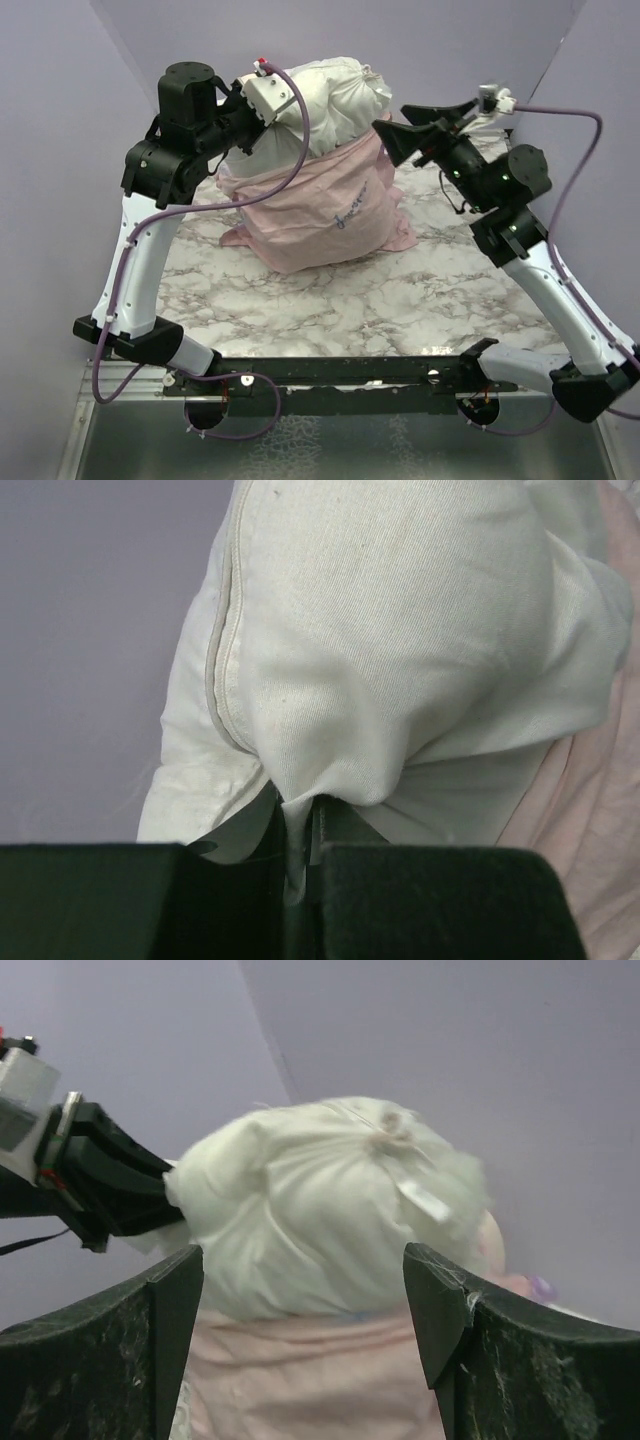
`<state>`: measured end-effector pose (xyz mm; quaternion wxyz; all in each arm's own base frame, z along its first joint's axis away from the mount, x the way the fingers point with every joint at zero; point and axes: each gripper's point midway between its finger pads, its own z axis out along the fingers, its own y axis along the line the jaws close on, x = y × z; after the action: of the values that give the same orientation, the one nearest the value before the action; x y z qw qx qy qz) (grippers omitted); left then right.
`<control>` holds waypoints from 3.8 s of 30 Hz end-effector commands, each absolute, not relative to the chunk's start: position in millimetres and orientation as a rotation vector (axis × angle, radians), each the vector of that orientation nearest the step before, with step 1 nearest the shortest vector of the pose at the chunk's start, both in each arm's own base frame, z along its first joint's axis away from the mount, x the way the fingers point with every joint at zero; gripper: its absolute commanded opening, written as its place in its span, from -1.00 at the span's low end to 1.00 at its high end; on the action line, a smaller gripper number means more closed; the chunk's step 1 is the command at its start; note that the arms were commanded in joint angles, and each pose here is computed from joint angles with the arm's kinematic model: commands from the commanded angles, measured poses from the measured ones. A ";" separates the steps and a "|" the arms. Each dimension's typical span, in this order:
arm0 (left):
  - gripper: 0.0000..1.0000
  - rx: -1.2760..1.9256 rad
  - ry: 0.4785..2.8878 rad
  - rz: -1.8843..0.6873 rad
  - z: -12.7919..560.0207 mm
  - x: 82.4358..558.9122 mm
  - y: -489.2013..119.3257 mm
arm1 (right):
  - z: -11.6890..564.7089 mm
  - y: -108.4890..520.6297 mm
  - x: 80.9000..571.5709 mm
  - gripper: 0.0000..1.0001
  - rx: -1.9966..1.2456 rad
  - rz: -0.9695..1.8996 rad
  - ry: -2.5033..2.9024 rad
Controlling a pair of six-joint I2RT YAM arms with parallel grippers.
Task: Remove the pillowcase from the pillow
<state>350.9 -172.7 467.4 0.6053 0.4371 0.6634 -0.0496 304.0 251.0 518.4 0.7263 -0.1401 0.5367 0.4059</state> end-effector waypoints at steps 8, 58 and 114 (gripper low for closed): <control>-1.00 0.898 1.385 -0.108 527.9 317.7 -158.6 | 401.4 208.8 329.6 0.52 -0.197 0.988 1.512; -1.00 0.338 1.092 0.121 650.2 318.0 -86.6 | 87.0 103.8 374.5 -0.98 0.409 0.440 2.114; -1.00 0.859 1.277 -0.569 566.0 279.4 -213.7 | 438.5 400.2 358.5 -0.37 -1.148 0.303 1.102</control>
<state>304.5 -199.7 523.6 0.6445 0.3573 0.6413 -0.2139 326.5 409.0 461.7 0.6698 -0.5596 0.4402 0.2109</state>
